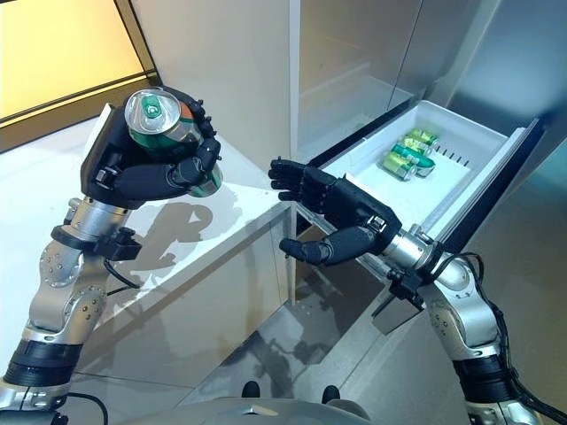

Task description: Put drinks into fridge and close the fridge

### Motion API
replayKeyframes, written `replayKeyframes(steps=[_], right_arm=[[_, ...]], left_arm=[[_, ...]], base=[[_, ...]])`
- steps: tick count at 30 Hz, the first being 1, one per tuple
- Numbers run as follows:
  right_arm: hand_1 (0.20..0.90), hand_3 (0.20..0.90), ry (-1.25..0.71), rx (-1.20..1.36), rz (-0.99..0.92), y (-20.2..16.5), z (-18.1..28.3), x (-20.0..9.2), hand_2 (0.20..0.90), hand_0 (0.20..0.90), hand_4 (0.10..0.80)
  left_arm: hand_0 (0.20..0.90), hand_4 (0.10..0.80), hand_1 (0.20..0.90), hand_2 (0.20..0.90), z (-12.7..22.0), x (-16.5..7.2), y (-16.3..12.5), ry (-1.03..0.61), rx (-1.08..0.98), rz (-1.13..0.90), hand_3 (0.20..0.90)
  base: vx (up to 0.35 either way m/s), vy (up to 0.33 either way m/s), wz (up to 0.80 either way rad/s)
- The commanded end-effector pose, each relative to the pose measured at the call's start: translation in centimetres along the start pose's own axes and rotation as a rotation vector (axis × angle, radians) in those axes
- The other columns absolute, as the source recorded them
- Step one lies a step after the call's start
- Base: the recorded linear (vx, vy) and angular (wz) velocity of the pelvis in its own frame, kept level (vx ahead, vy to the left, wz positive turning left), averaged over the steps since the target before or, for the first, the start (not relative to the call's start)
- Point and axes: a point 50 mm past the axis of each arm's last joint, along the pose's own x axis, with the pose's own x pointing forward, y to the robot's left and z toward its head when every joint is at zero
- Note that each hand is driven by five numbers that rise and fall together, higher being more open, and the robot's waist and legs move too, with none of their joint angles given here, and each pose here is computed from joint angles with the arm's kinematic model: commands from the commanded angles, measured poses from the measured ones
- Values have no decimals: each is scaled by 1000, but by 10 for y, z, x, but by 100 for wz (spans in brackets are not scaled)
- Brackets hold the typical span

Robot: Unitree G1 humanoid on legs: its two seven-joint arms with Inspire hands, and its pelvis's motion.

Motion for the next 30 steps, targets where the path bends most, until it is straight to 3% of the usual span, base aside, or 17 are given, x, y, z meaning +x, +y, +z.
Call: replayKeyframes(steps=[1,16,30], right_arm=[[900,900,-166,-103,2,-10,39,21,900,900,800],[900,900,-133,-85,60,-6,45,70,900,900,800],[900,900,-91,-37,128,4,39,92,900,900,800]], left_arm=[[300,100,300,300,62,31,-3,-377,116,-92,200],[300,100,300,300,49,52,-28,-318,21,-249,200],[300,100,300,300,42,59,-43,-281,-53,-329,200]], base=[[0,0,0],[6,-1,1],[13,-1,2]])
